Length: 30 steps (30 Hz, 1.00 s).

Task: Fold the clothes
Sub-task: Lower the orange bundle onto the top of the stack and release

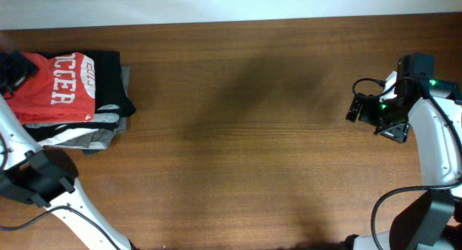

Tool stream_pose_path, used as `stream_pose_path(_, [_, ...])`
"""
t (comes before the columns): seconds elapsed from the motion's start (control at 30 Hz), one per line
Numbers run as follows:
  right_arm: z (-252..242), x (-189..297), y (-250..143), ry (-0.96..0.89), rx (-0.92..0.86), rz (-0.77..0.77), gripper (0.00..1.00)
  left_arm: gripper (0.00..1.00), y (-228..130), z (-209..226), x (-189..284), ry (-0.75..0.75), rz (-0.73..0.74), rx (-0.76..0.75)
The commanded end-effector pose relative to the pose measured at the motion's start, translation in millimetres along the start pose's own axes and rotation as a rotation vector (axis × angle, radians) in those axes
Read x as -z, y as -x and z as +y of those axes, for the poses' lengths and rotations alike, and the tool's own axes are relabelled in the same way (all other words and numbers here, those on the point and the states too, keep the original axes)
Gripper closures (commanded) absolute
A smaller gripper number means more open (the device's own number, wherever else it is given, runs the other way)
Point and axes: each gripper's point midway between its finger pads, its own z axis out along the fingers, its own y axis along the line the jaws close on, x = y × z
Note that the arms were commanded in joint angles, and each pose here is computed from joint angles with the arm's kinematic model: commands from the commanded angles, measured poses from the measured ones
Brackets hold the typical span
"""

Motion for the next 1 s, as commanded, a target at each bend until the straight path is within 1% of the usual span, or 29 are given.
stream_pose_path(0.0, [-1.3, 6.3, 5.4, -0.008, -0.011, -0.026, 0.01, 0.05, -4.5, -12.0, 6.2, -0.153, 0.044, -0.003])
stream_pose_path(0.1, [-1.3, 6.3, 5.4, -0.008, -0.011, -0.026, 0.01, 0.21, -7.3, -43.6, 29.8, -0.371, 0.040, -0.093])
stream_pose_path(0.17, [-1.3, 6.3, 5.4, -0.008, -0.011, -0.026, 0.01, 0.35, -7.4, -60.2, 43.7, -0.480, 0.020, -0.152])
stream_pose_path(0.23, [-1.3, 6.3, 5.4, -0.008, -0.011, -0.026, 0.01, 0.53, -7.0, -69.9, 48.8, -0.540, -0.003, -0.234])
stream_pose_path(0.27, [-1.3, 6.3, 5.4, -0.008, -0.011, -0.026, 0.01, 0.63, -5.2, -71.2, 48.4, -0.546, -0.017, -0.265])
stream_pose_path(0.3, [-1.3, 6.3, 5.4, -0.008, -0.011, -0.026, 0.01, 0.77, -3.1, -71.5, 44.6, -0.543, -0.024, -0.284])
stream_pose_path(0.37, [-1.3, 6.3, 5.4, -0.008, -0.011, -0.026, 0.01, 0.84, -1.6, -69.2, 36.7, -0.533, -0.018, -0.289])
stream_pose_path(0.4, [-1.3, 6.3, 5.4, -0.008, -0.011, -0.026, 0.01, 0.90, -0.8, -65.9, 30.3, -0.518, -0.008, -0.284])
stream_pose_path(0.47, [-1.3, 6.3, 5.4, -0.008, -0.011, -0.026, 0.01, 0.96, -0.1, -55.2, 17.5, -0.476, 0.016, -0.265])
stream_pose_path(0.5, [-1.3, 6.3, 5.4, -0.008, -0.011, -0.026, 0.01, 0.99, -0.4, -48.2, 9.2, -0.449, 0.034, -0.254])
stream_pose_path(0.63, [-1.3, 6.3, 5.4, -0.008, -0.011, -0.026, 0.01, 0.99, -3.4, -22.8, -21.5, -0.357, 0.107, -0.213])
stream_pose_path(0.83, [-1.3, 6.3, 5.4, -0.008, -0.011, -0.026, 0.01, 0.99, -10.7, 0.2, -75.0, -0.276, 0.218, -0.174])
stream_pose_path(0.97, [-1.3, 6.3, 5.4, -0.008, -0.011, -0.026, 0.01, 0.99, -15.6, 7.5, -97.6, -0.267, 0.268, -0.153])
